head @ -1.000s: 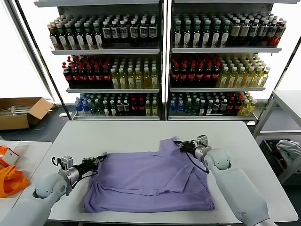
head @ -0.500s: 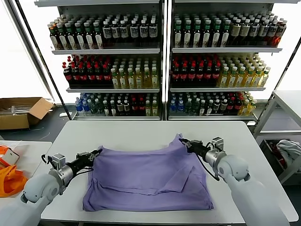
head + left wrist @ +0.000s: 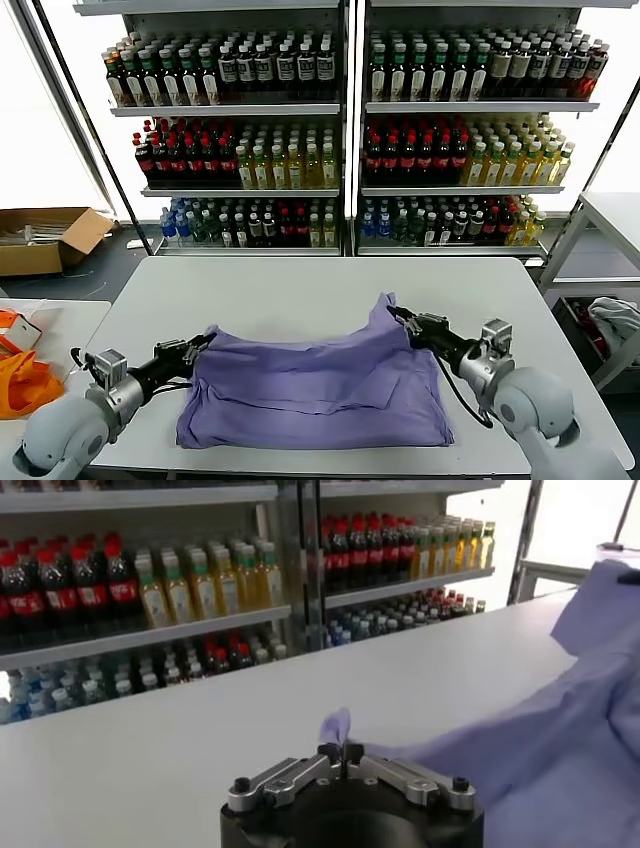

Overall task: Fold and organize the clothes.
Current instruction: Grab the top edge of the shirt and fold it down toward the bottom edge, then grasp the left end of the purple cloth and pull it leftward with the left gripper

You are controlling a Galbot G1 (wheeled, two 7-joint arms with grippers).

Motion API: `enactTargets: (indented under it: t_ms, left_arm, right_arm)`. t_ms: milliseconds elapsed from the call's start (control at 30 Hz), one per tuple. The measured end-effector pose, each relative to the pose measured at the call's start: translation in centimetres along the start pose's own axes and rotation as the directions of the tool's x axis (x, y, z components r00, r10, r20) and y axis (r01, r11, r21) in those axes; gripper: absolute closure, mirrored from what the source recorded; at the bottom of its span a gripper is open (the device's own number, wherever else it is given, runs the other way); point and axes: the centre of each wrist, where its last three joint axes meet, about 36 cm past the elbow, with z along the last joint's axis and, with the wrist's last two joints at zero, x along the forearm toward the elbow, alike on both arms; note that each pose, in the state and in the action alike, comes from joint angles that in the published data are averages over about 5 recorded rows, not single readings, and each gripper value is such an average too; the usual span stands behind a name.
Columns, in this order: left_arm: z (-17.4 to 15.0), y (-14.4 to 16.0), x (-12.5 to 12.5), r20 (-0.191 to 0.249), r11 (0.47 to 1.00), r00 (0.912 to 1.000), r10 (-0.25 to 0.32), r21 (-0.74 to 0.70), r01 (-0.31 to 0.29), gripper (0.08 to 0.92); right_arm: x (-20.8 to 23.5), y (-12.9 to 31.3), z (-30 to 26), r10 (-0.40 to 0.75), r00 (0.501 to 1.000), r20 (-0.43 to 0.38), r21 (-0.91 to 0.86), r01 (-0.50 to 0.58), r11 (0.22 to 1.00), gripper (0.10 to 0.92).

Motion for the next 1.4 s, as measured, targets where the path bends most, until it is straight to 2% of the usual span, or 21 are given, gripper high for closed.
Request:
enactTargets:
  t_ms: [267,467,600,733,900,1033,1167,1267,1400]
  left_arm:
    - [1.6,-1.8,2.7,-0.032,1.000,0.9993,-0.019,0.013,0.019,0.912]
    - [3.6,-3.5,4.2,-0.080,0.999,0.9967,-0.015,0.031,0.017,0.909]
    - [4.7,-4.0,5.0,-0.121,0.999,0.9923,-0.029,0.019,0.032,0.854]
    - [4.9,-4.3,5.7,-0.140,0.999,0.9889,-0.049,-0.001,0.049,0.743]
    - [4.4,-4.1,6.3,-0.135,0.997,0.9878,-0.077,-0.027,0.074,0.595]
    - [3.9,-4.2,6.8,-0.114,0.994,0.9873,-0.111,-0.026,0.109,0.483]
    - [3.6,-4.9,7.0,-0.080,0.989,0.9857,-0.148,0.005,0.149,0.361]
    - [3.8,-5.8,6.9,-0.062,0.980,0.9801,-0.189,0.050,0.192,0.275]
    - [4.8,-7.4,6.6,-0.063,0.962,0.9707,-0.232,0.131,0.238,0.193]
  right_arm:
    - [3.2,1.0,2.8,0.054,0.995,-0.084,-0.005,-0.055,0.998,0.917]
    - [4.7,1.6,4.3,0.084,0.986,-0.145,0.004,-0.085,0.996,0.913]
    - [5.5,1.7,4.9,0.107,0.980,-0.166,0.007,-0.107,0.994,0.841]
    - [6.0,1.6,5.2,0.136,0.977,-0.163,0.010,-0.137,0.991,0.729]
    - [6.5,0.7,5.2,0.183,0.979,-0.092,0.021,-0.182,0.983,0.590]
    - [6.9,-0.8,5.2,0.241,0.970,0.019,0.041,-0.241,0.970,0.486]
    - [7.8,-3.3,4.9,0.322,0.936,0.141,0.053,-0.332,0.942,0.365]
    - [8.7,-5.2,4.8,0.381,0.900,0.213,0.050,-0.399,0.915,0.280]
    - [10.0,-7.0,5.0,0.441,0.854,0.276,0.043,-0.469,0.882,0.210]
